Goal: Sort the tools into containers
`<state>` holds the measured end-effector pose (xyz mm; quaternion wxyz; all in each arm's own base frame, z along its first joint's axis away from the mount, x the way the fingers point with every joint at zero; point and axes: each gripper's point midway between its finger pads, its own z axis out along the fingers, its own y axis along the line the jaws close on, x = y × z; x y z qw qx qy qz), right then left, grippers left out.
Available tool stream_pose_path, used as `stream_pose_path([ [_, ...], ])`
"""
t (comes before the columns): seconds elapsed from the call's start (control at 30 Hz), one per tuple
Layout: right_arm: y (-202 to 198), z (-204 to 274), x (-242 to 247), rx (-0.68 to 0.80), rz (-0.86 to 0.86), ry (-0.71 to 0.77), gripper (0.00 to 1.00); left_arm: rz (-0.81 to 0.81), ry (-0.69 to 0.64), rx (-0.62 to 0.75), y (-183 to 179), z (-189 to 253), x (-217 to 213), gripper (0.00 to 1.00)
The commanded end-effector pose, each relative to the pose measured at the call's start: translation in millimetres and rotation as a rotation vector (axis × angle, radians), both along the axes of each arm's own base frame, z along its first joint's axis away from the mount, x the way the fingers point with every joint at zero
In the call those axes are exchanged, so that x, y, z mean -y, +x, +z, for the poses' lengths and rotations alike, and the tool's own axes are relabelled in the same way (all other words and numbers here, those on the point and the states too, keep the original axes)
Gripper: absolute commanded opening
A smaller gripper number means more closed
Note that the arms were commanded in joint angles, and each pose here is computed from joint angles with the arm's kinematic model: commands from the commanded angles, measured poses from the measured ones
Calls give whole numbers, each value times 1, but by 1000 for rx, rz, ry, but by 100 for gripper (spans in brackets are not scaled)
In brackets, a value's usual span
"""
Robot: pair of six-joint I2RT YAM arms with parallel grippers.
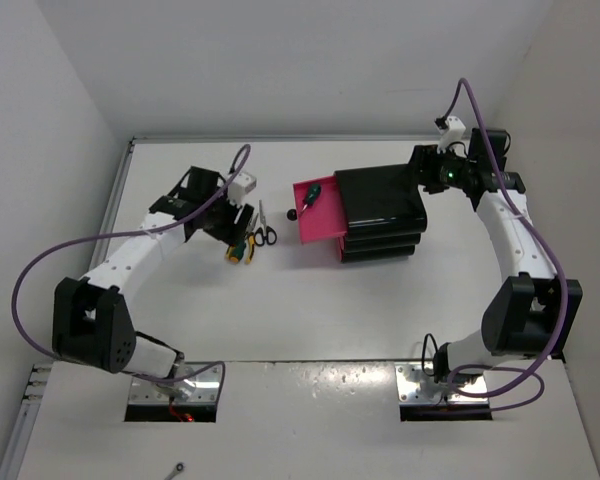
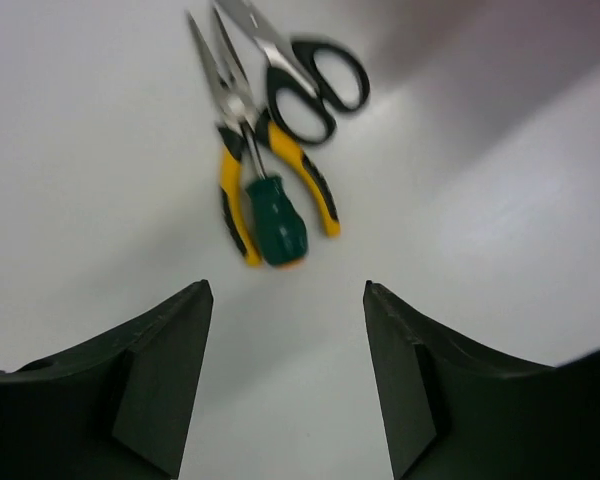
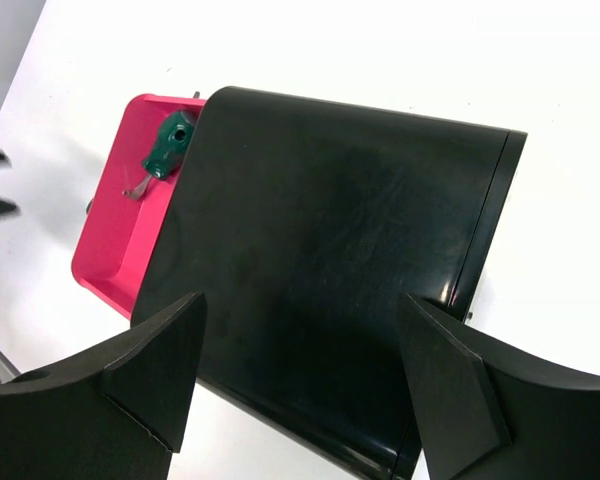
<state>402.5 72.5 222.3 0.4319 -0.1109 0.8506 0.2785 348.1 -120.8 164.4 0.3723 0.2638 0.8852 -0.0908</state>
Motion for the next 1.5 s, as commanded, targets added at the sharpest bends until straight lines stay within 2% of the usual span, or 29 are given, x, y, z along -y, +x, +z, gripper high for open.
stream_pose_path([
  [0.0, 8, 16, 2, 47, 0, -17, 76, -29, 2, -140, -25, -34, -3, 67],
  [0.23, 4, 16, 3, 41, -3, -28, 76, 36, -15, -263, -25, -80, 0, 58],
  [0.6, 3, 12, 3, 32, -3, -27, 76, 122, 16, -284, -2, -106, -4, 58],
  [1.17, 3, 12, 3, 32, -3, -27, 76, 134, 44, -321, 23, -136, -1, 58],
  [1.3, 3, 10, 4, 28, -6, -38, 76, 140, 51, -319, 25, -139, -2, 49],
  [1.33, 3, 10, 8, 27, -15, -38, 76, 140, 51, -319, 25, -139, -2, 45],
  [1.37, 3, 10, 8, 27, -15, -38, 76, 139, 48, -309, 28, -138, -1, 35],
  [1.47, 2, 7, 8, 18, -15, -37, 76, 134, 44, -321, 22, -141, -1, 28],
])
